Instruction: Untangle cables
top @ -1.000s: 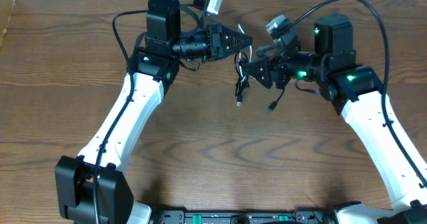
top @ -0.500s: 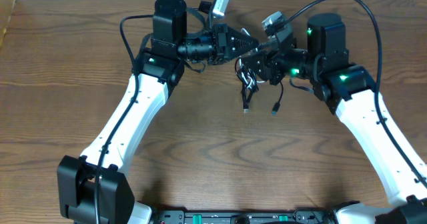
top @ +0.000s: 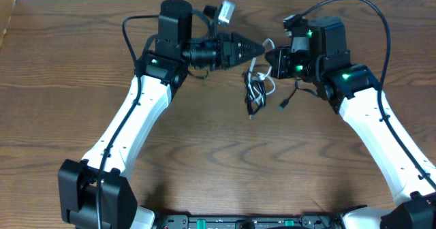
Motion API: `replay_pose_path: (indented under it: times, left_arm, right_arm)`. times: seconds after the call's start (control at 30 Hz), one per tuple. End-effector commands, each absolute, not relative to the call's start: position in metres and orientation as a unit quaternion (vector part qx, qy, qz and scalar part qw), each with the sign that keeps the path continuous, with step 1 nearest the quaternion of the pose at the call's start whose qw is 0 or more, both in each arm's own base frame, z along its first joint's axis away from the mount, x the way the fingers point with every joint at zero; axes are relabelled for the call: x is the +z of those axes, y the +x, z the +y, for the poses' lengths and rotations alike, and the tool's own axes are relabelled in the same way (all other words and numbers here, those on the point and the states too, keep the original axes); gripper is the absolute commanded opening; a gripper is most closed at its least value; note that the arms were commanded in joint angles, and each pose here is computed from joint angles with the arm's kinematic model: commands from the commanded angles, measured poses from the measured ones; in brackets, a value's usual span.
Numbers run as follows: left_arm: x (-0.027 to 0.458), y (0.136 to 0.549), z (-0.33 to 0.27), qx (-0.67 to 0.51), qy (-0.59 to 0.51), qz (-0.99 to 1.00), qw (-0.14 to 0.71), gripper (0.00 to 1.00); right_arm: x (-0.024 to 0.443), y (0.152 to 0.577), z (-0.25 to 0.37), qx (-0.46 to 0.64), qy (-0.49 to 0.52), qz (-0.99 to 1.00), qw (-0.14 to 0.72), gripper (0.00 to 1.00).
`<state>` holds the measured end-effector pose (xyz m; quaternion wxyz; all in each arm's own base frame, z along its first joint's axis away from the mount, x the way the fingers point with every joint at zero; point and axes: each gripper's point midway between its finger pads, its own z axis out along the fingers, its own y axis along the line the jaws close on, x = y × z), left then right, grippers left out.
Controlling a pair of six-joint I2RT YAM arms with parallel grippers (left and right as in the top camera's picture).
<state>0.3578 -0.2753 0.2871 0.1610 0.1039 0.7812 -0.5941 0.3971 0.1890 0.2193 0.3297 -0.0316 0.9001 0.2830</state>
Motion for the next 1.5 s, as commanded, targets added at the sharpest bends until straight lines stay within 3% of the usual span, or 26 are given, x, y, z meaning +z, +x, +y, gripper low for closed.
replay_pose_path:
  times: [0.0, 0.1, 0.33, 0.53, 0.97, 1.47]
  left_arm:
    - [0.265, 0.367, -0.264, -0.526, 0.120, 0.815, 0.211, 0.50]
    - [0.222, 0.370, -0.249, -0.445, 0.082, 0.870, 0.198, 0.54]
    - [0.169, 0.360, -0.260, -0.363, 0.117, 0.908, 0.176, 0.56]
    - [0.140, 0.358, -0.275, -0.359, 0.124, 0.913, 0.147, 0.56]
    - [0.138, 0.375, -0.280, -0.358, 0.129, 0.907, 0.178, 0.63]
    - [0.132, 0.354, -0.313, -0.361, 0.205, 0.892, 0.180, 0.65]
  right_arm:
    - [0.232, 0.402, 0.168, 0.255, 0.069, 0.899, 0.349, 0.01]
    - [0.227, 0.397, 0.165, 0.255, 0.096, 0.903, 0.332, 0.01]
    - [0.221, 0.393, 0.156, 0.238, 0.101, 0.912, 0.319, 0.01]
    - [0.269, 0.390, 0.168, 0.303, 0.022, 0.889, 0.344, 0.01]
    - [0.392, 0.353, 0.150, 0.382, -0.019, 0.804, 0.455, 0.01]
    - [0.392, 0.341, 0.149, 0.398, 0.006, 0.809, 0.433, 0.01]
